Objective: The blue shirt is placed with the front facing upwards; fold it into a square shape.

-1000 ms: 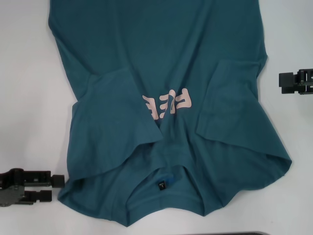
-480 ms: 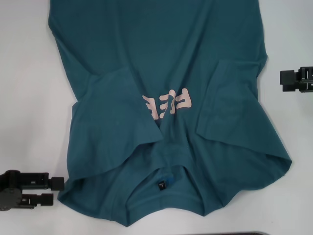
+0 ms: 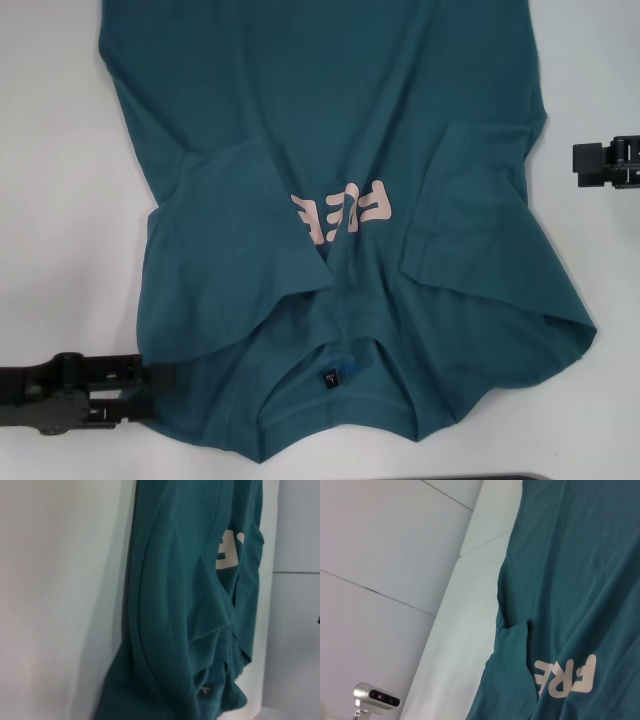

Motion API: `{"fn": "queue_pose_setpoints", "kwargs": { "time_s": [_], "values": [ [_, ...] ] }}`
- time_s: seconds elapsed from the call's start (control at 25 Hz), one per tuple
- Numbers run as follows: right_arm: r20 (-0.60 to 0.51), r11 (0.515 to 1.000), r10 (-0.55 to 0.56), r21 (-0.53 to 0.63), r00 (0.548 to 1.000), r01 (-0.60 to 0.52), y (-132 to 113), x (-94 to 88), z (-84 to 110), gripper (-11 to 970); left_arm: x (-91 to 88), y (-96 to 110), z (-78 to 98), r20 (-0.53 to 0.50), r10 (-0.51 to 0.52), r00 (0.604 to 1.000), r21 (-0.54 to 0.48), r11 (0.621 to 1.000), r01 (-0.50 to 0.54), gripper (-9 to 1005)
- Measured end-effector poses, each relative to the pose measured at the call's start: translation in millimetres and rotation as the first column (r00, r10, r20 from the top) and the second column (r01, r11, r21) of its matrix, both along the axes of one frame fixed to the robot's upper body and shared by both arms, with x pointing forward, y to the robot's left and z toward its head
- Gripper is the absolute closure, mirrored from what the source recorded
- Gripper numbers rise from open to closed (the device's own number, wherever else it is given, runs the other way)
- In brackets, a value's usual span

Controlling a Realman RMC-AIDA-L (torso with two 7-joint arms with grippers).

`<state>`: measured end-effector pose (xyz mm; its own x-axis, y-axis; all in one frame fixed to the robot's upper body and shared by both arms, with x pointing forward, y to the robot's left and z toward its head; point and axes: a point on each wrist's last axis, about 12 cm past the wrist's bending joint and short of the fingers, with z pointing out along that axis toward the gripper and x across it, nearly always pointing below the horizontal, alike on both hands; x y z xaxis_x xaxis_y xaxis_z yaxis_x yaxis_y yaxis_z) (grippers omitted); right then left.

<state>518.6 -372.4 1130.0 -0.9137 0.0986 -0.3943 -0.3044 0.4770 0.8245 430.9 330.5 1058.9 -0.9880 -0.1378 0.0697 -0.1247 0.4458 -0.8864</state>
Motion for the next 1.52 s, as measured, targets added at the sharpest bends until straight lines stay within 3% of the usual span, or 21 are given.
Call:
{"fn": "queue_pose_setpoints", "kwargs": {
  "time_s": [0.48,0.8,1.04,1.24,1.52],
  "values": [
    [0.002,1.0,-0.013,0.004,1.0,0.013,-2,-0.8,0.3,193,-6.6,-1,-5.3,-0.007,0.085,0.996,0.045,0.995,-0.085,235],
    [0.002,1.0,-0.014,0.006,1.0,0.014,-2,-0.8,0.4,193,2.3,-12,-8.2,-0.016,0.057,0.998,0.024,0.998,-0.057,236],
    [0.0,1.0,-0.014,0.007,1.0,0.014,-2,-1.2,-0.1,193,12.8,-15,-13.0,-0.023,0.095,0.995,0.049,0.994,-0.094,236],
    [-0.003,1.0,-0.018,0.008,1.0,0.018,-3,-2.5,-0.9,193,13.7,-5,-11.8,-0.008,0.16,0.987,0.067,0.985,-0.159,236],
    [-0.002,1.0,-0.02,0.01,1.0,0.02,-3,-2.2,-0.6,193,0.8,23,-2.9,0.007,0.217,0.976,0.054,0.975,-0.217,236]
  ]
}}
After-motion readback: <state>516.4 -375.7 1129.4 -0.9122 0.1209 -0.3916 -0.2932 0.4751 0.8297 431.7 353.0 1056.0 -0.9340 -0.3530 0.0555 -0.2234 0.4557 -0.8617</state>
